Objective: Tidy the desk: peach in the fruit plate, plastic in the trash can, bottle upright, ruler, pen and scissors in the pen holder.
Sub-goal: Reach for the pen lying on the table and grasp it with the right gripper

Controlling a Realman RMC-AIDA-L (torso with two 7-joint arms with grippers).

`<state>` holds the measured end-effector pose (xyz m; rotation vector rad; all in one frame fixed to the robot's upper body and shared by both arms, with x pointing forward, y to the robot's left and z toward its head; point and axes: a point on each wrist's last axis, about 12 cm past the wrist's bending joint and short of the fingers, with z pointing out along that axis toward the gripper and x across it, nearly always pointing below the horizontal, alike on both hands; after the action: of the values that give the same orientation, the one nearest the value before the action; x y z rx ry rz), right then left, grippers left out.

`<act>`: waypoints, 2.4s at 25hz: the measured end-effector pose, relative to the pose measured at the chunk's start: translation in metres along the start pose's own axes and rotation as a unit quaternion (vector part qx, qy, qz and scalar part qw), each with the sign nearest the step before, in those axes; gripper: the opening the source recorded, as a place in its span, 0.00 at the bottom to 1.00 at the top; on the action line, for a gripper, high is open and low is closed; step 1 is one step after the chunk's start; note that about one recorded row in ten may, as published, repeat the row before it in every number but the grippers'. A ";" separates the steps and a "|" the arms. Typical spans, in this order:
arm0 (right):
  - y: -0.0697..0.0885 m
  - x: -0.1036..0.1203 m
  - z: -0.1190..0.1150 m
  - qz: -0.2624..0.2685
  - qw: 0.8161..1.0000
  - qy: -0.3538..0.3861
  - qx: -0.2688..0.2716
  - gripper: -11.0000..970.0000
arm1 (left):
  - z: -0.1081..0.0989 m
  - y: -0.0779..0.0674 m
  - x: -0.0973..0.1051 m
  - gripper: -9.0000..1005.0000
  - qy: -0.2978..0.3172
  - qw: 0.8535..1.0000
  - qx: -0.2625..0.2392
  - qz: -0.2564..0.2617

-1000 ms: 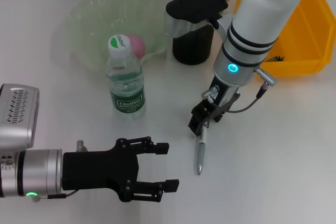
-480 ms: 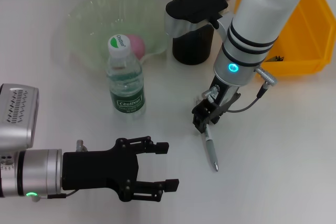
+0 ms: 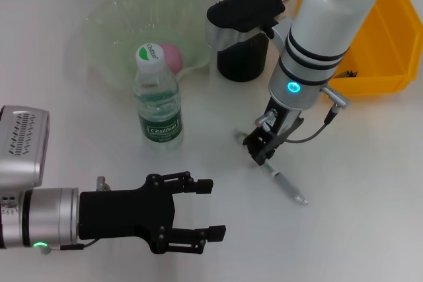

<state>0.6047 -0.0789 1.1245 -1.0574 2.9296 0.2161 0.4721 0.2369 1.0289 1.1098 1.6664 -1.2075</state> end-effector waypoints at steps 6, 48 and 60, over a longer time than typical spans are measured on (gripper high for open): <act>0.000 0.000 0.000 -0.001 1.000 0.000 -0.001 0.12 | 0.000 0.000 0.000 0.83 0.000 1.000 0.000 0.000; 0.001 0.007 -0.001 -0.018 1.000 0.006 0.006 0.30 | -0.001 0.001 0.001 0.83 0.004 1.000 -0.006 0.000; 0.003 0.009 0.002 -0.022 1.000 0.009 0.002 0.25 | -0.001 0.001 0.001 0.83 0.004 1.000 -0.006 -0.001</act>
<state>0.5956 -0.0820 1.1224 -1.1262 2.9177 0.2022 0.4724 0.2381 1.0276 1.1064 1.6785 -1.1941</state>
